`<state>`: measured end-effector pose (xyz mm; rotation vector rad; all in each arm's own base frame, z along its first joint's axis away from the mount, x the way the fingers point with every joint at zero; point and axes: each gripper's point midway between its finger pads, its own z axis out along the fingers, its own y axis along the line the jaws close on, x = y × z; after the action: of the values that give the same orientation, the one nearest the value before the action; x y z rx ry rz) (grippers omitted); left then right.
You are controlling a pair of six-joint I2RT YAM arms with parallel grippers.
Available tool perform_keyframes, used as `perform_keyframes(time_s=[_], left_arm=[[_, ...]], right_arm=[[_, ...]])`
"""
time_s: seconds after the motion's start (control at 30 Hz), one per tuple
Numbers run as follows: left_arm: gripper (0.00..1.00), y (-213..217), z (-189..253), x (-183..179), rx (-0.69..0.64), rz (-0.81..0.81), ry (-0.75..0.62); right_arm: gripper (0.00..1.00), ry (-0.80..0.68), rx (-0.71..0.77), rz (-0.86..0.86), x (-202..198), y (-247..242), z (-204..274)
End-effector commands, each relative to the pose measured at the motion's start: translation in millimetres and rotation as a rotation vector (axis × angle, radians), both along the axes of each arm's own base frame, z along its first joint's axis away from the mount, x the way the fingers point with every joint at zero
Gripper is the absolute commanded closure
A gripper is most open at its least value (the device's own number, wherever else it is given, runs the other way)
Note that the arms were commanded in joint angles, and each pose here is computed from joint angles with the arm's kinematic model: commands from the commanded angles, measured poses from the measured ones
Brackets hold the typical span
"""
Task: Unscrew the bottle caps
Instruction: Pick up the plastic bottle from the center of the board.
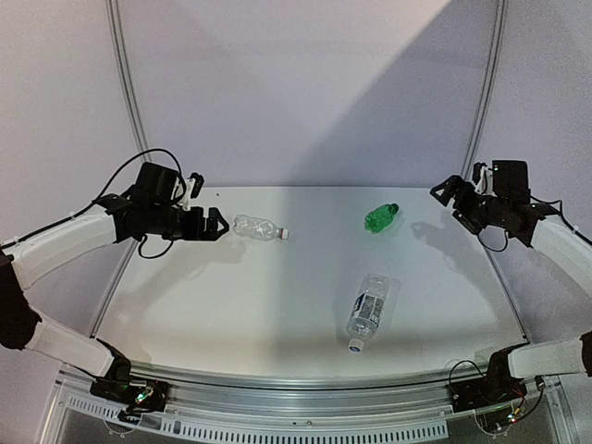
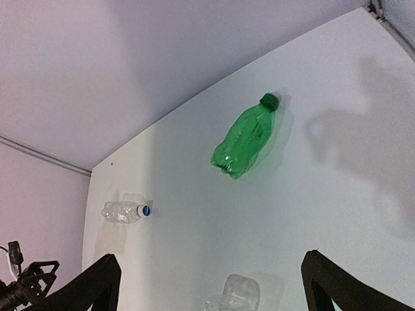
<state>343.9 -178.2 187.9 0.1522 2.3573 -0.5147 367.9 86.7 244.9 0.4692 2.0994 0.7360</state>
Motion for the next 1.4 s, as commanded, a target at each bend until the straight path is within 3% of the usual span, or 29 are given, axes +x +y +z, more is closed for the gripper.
perform_keyframes(time_s=[0.0, 0.2, 0.53, 0.77, 1.1, 1.37], left_arm=[[0.01, -11.8, -4.4, -7.7, 0.018, -0.061, 0.001], [0.01, -20.9, -5.9, -16.8, 0.064, -0.114, -0.018], [0.01, -45.8, -13.9, -21.2, 0.121, -0.187, -0.043], [0.01, -51.1, -24.0, -27.1, 0.129, -0.200, -0.033], [0.01, -47.8, -31.4, -38.5, 0.152, -0.196, -0.023], [0.01, -42.9, -40.1, -49.4, 0.128, -0.171, 0.002]], right_arm=[[0.01, 0.082, 0.031, 0.027, 0.3, 24.3, -19.9], [0.01, 0.184, -0.124, 0.130, -7.1, 56.1, -39.6], [0.01, 0.492, -0.299, 0.251, -49.0, 112.6, -111.8], [0.01, 0.636, -0.335, 0.313, -67.3, 153.2, -140.4], [0.01, 0.847, -0.427, 0.323, -82.5, 151.6, -187.3], [0.01, 0.903, -0.423, 0.334, -88.7, 153.4, -203.1]])
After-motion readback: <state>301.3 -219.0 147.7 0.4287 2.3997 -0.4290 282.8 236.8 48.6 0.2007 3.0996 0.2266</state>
